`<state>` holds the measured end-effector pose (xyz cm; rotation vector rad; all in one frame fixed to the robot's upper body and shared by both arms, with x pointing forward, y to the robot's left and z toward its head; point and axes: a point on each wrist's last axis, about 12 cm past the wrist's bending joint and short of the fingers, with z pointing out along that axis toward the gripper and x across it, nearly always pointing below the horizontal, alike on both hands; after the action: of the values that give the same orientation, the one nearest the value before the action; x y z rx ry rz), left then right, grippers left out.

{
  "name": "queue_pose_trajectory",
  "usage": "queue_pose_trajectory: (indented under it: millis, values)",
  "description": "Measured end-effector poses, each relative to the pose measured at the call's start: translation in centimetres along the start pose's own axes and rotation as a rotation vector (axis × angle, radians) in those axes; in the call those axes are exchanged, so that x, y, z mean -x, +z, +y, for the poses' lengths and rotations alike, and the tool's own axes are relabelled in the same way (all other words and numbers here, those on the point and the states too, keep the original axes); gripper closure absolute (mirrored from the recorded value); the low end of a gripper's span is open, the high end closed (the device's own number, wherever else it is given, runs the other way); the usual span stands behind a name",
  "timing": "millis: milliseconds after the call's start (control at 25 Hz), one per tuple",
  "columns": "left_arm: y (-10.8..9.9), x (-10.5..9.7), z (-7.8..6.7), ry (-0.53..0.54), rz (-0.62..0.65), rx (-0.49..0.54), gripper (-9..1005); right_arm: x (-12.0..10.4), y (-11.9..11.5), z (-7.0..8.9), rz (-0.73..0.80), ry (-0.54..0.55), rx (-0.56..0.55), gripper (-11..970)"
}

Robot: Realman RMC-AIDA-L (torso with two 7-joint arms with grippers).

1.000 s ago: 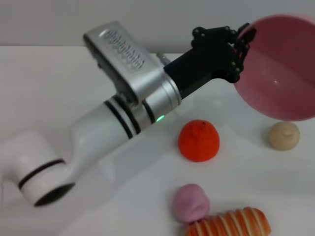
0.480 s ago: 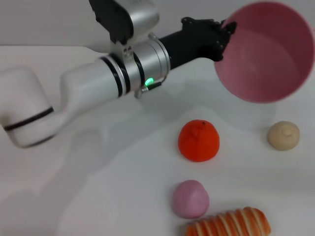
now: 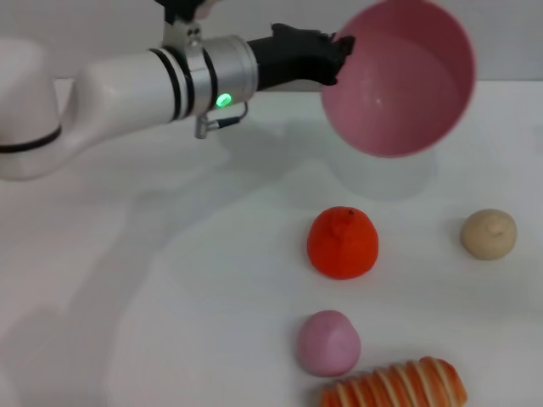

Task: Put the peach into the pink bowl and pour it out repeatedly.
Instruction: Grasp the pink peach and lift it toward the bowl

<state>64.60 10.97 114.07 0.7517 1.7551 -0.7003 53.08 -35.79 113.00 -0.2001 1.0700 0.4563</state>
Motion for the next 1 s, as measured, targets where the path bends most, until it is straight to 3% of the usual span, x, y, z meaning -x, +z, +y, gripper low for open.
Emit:
queue_pose_trajectory:
  millis: [40, 200, 400, 520, 640, 720, 800, 1000]
  values:
    - [-0.4, 0.3, 1.0, -0.019, 0.037, 0.019, 880, 0.0, 0.0, 0.0, 0.0, 0.0, 0.0, 396]
    - [-1.2, 0.6, 2.7, -0.061, 0.09, 0.06, 879, 1.0, 1.2, 1.3, 0.042, 0.01, 0.199, 397]
    - [-2.3, 0.7, 4.3, -0.1, 0.148, 0.087, 879, 2.3, 3.0, 3.6, 0.112, 0.022, 0.466, 397]
    - [-3.0, 0.6, 5.2, -0.13, 0.18, 0.106, 878, 2.5, 3.6, 4.3, 0.156, 0.025, 0.542, 397]
    - [-4.2, 0.2, 6.3, -0.175, 0.259, 0.133, 878, 2.7, 5.1, 6.0, 0.308, 0.048, 0.702, 397]
    - [-4.7, 0.1, 6.7, -0.189, 0.302, 0.149, 877, 2.8, 5.6, 6.6, 0.358, 0.056, 0.745, 397]
    - [-5.3, 0.0, 7.3, -0.201, 0.348, 0.173, 877, 3.0, 6.9, 8.3, 0.533, 0.052, 0.858, 397]
    - [-7.0, 0.0, 8.7, -0.225, 0.43, 0.232, 877, 2.9, 8.5, 10.3, 0.741, 0.032, 0.947, 397]
